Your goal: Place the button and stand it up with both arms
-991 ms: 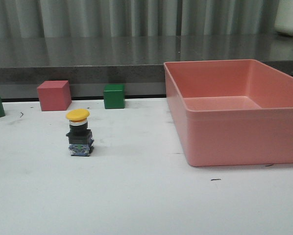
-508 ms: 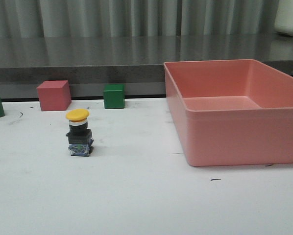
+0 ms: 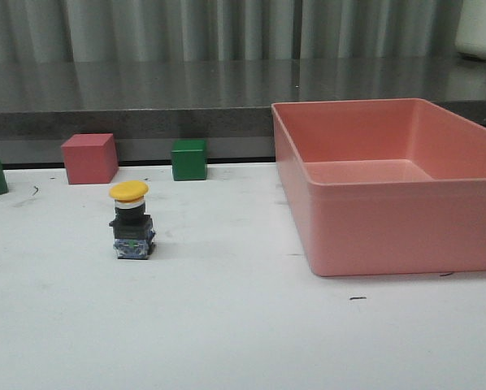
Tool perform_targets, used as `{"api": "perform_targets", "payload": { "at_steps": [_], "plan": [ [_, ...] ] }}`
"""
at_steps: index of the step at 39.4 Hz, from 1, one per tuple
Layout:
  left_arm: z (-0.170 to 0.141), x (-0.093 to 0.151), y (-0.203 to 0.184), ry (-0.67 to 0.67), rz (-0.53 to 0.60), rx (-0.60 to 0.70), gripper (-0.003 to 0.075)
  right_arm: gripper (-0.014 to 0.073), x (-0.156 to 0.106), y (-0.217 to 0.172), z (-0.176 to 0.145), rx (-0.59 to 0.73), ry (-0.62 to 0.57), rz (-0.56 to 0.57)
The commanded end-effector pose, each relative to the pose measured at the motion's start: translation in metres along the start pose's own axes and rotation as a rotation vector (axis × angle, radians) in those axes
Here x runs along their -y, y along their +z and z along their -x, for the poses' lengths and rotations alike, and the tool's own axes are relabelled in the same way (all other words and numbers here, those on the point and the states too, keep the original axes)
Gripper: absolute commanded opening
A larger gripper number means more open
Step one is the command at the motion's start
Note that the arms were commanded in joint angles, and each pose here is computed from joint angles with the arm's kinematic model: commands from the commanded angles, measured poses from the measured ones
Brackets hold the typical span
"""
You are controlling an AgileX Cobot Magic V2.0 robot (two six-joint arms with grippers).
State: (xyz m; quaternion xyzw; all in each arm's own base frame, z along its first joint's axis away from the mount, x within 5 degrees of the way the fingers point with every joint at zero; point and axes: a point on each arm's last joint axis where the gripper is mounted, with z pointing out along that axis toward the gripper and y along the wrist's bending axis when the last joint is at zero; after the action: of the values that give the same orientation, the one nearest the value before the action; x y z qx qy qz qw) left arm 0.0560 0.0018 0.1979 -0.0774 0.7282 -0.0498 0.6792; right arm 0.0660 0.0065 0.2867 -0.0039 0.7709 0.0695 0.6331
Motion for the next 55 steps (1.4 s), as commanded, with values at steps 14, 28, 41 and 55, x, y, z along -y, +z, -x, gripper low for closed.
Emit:
{"api": "perform_targets", "payload": {
  "at_steps": [14,28,41,55],
  "plan": [
    [0.006,0.001,-0.002,-0.008,-0.017,0.098,-0.0020,-0.0069,-0.002,-0.002,0.015,0.105,-0.019,0.011],
    [0.006,0.001,-0.002,-0.008,-0.017,0.098,-0.0020,-0.0069,-0.001,0.003,-0.021,0.200,-0.115,0.047],
    [0.006,0.001,-0.002,-0.008,-0.017,0.098,-0.0020,-0.0069,0.011,0.007,-0.087,0.186,0.008,-0.041],
    [0.006,0.001,-0.002,-0.008,-0.017,0.098,-0.0020,-0.0069,0.012,0.007,-0.096,0.107,0.011,-0.048]
  ]
}}
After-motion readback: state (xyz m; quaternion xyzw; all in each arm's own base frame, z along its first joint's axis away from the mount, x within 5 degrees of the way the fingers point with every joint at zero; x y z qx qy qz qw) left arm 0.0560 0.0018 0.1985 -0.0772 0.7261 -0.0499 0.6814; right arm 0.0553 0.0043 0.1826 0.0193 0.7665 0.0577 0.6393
